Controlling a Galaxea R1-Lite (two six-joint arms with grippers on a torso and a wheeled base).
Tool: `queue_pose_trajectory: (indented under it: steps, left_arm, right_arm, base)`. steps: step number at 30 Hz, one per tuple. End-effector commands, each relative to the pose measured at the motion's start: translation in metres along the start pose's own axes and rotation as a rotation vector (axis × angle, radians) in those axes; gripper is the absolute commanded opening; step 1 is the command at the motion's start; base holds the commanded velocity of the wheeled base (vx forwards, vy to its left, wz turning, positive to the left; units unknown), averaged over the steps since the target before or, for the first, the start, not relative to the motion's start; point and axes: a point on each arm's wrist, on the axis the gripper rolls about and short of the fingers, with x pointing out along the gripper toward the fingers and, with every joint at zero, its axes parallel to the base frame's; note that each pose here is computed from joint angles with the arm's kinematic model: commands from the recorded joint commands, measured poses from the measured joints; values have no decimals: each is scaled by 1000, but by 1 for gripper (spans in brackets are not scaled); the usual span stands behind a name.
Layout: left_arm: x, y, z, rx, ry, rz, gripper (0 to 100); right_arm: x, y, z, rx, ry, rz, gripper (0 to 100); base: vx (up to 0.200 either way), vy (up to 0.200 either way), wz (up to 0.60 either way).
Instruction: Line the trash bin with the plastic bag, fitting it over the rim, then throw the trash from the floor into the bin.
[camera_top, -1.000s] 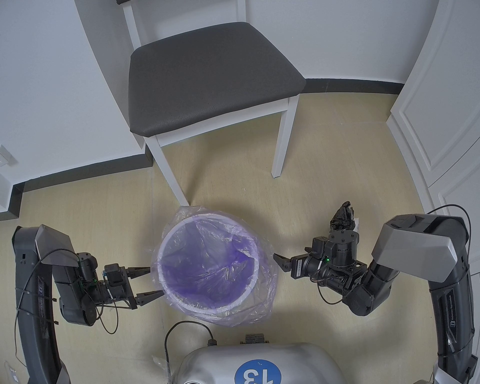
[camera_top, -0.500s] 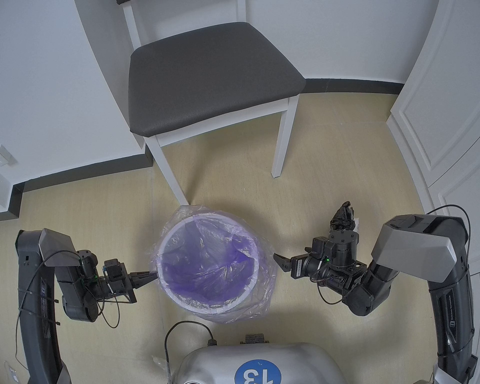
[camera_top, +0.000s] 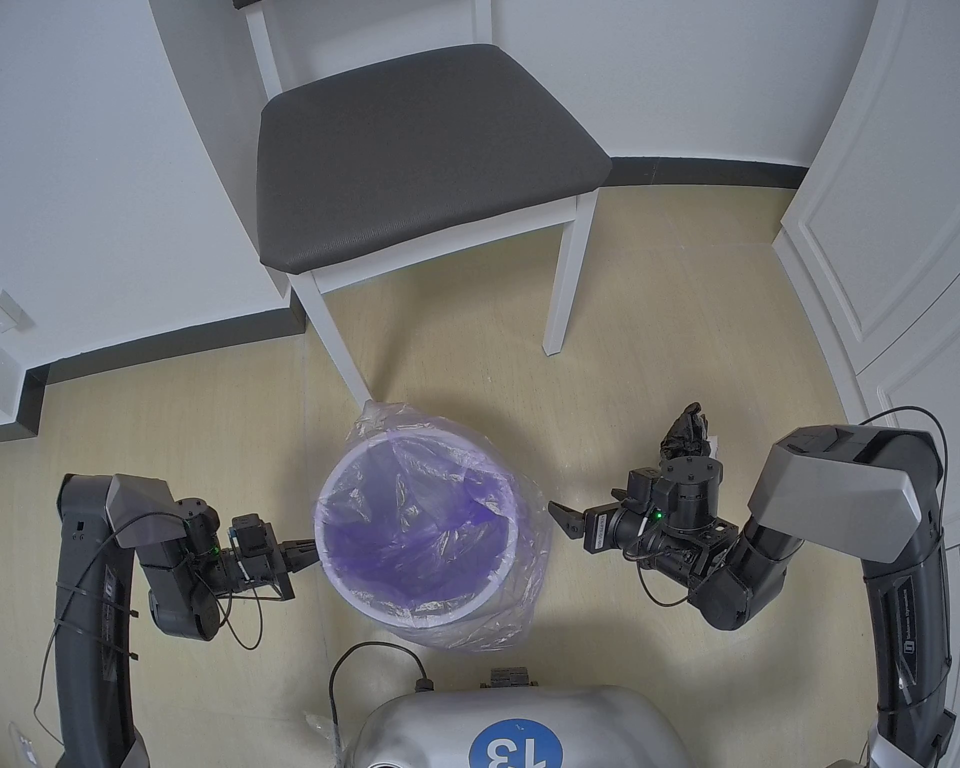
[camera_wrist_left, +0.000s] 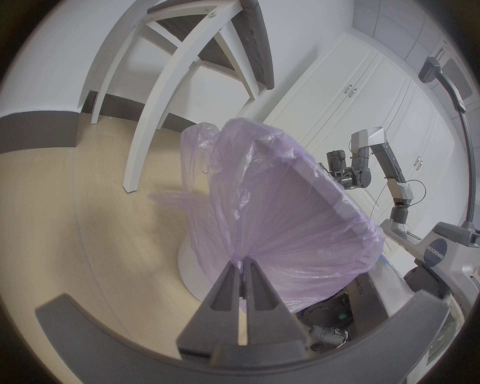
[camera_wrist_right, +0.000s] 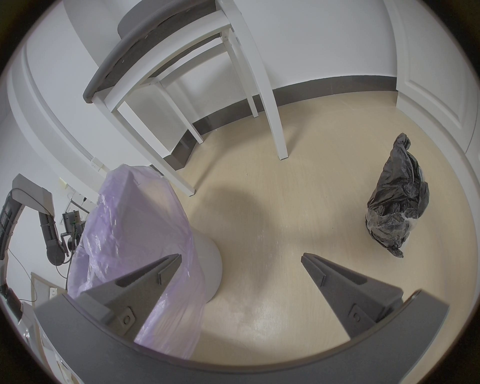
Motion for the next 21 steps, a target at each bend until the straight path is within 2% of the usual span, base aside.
queue_pose_trajectory:
  steps: [1,21]
  left_arm:
    - [0,1,-3,11,-5,4,0]
    - [2,25,2,28,-41,36,0]
  right_arm:
    - [0,0,1,0,-3,1,100]
    - [3,-2,2,-25,-16,-8,100]
  base:
    - [0,0,0]
    - [0,0,0]
